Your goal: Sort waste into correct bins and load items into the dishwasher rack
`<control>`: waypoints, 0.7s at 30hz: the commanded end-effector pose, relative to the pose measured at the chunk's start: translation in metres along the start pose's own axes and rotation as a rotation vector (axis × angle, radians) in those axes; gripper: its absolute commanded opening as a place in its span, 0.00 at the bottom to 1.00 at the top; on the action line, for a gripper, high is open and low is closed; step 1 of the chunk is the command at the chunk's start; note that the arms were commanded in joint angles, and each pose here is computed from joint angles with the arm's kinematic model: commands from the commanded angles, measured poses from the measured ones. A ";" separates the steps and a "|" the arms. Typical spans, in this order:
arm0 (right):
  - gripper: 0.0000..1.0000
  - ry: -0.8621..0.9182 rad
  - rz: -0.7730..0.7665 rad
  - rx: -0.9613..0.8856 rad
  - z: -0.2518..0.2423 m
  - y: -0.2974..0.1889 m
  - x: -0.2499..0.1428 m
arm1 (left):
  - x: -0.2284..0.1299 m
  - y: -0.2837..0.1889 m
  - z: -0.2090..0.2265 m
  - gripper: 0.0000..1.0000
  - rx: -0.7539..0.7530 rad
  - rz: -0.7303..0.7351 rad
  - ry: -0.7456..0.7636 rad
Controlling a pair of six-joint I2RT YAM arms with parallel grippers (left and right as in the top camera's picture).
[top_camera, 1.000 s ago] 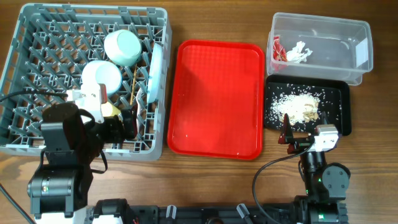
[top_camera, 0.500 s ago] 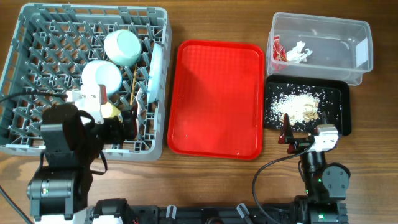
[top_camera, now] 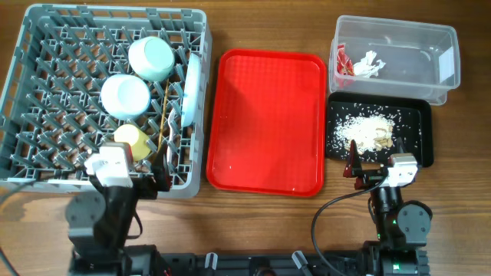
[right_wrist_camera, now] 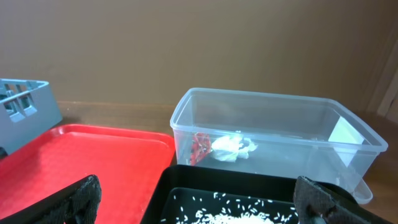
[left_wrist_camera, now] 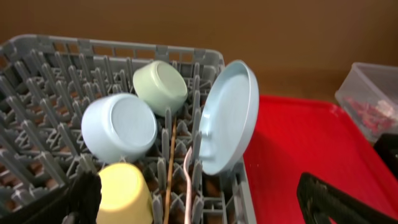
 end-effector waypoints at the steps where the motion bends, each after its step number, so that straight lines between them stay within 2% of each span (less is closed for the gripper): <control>1: 1.00 0.009 -0.013 -0.004 0.000 -0.001 0.002 | -0.025 0.007 0.009 1.00 -0.018 -0.118 -0.016; 6: 1.00 0.009 -0.013 -0.004 0.000 -0.001 0.002 | -0.046 0.020 0.016 1.00 -0.073 -0.273 -0.047; 12: 1.00 0.009 -0.012 -0.004 0.000 -0.001 0.002 | -0.052 0.031 0.021 1.00 -0.096 -0.402 -0.036; 16: 1.00 0.009 -0.013 -0.004 0.000 -0.001 0.002 | -0.054 0.032 0.025 1.00 -0.055 -0.396 -0.046; 21: 1.00 0.009 -0.013 -0.004 0.000 -0.001 0.002 | -0.076 0.040 0.027 1.00 -0.067 -0.244 -0.054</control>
Point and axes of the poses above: each gripper's point midway between its finger pads, its own y axis out along the fingers, its own z axis along the line the jaws close on, x = y × z, the point moved 8 cm from there along -y, back along the fingers, and after that the axes turned 11 degrees about -y, right-handed, at the moved point
